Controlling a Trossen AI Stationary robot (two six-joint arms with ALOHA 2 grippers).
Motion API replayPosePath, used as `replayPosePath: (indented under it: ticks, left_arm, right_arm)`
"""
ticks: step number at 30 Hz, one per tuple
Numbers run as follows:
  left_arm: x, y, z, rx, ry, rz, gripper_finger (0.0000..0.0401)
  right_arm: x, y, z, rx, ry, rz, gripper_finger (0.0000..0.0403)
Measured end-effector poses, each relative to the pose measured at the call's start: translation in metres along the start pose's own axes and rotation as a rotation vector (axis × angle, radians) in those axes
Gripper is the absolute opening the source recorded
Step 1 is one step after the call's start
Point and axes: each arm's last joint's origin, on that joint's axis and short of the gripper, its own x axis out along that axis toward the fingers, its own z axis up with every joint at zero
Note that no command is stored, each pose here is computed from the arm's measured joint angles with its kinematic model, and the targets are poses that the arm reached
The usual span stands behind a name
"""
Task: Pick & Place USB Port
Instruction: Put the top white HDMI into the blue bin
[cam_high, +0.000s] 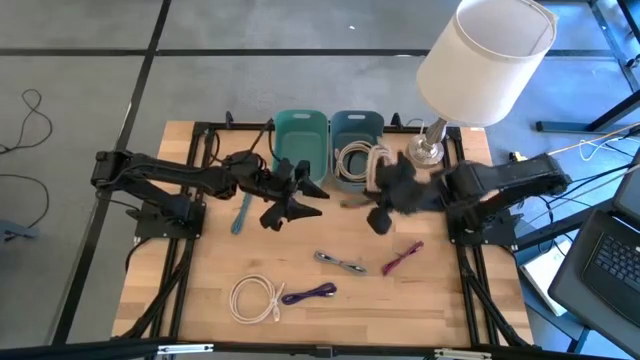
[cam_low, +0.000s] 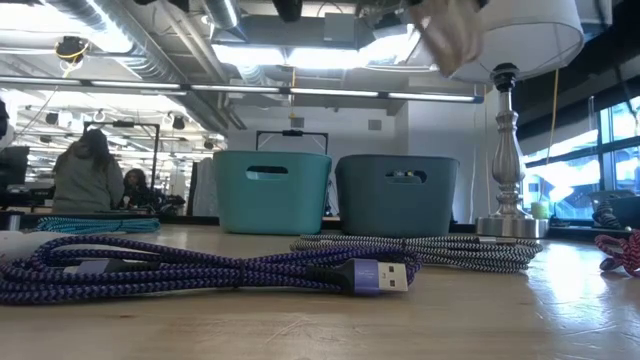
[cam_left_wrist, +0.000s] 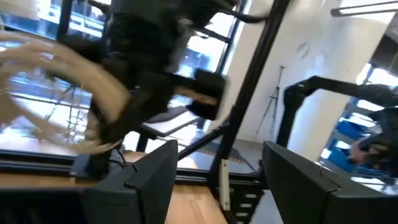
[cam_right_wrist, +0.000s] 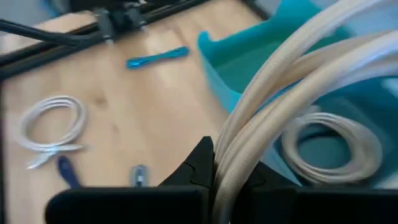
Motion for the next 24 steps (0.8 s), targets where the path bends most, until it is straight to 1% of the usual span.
replayPosePath:
  ticks: [4,6,8,10,12,15,17,19,21,24]
  left_arm:
    - [-0.009,-0.007,0.006,-0.025,0.04,-0.012,0.0222]
    - [-0.016,-0.011,0.009,-0.038,0.072,0.001,0.022]
    - [-0.024,-0.015,0.013,-0.044,0.09,0.009,0.0219]
    - [-0.031,-0.018,0.017,-0.047,0.105,0.019,0.0218]
    - [-0.038,-0.022,0.021,-0.018,0.113,0.025,0.0218]
    - [-0.043,-0.025,0.024,0.039,0.112,0.053,0.0218]
    - [-0.046,-0.025,0.024,0.08,0.121,0.072,0.0218]
    - [-0.047,-0.025,0.024,0.12,0.133,0.082,0.0218]
    - [-0.048,-0.024,0.021,0.141,0.161,0.092,0.0218]
    - [-0.048,-0.022,0.02,0.164,0.17,0.118,0.0218]
  right_arm:
    - [0.022,-0.024,0.007,0.062,-0.075,0.199,0.0016]
    - [0.031,-0.038,0.008,0.105,-0.112,0.255,0.0016]
    - [0.046,-0.054,0.002,0.146,-0.08,0.247,0.0016]
    - [0.06,-0.071,-0.005,0.181,-0.039,0.204,0.0016]
    - [0.071,-0.087,-0.008,0.215,-0.042,0.169,0.0016]
    - [0.085,-0.107,-0.005,0.241,-0.088,0.206,0.0016]
    - [0.094,-0.119,0.001,0.253,-0.127,0.224,0.0016]
    - [0.105,-0.131,0.001,0.269,-0.117,0.197,0.0016]
    - [0.118,-0.141,-0.003,0.285,-0.076,0.17,0.0016]
    - [0.135,-0.149,-0.006,0.281,-0.034,0.191,0.0016]
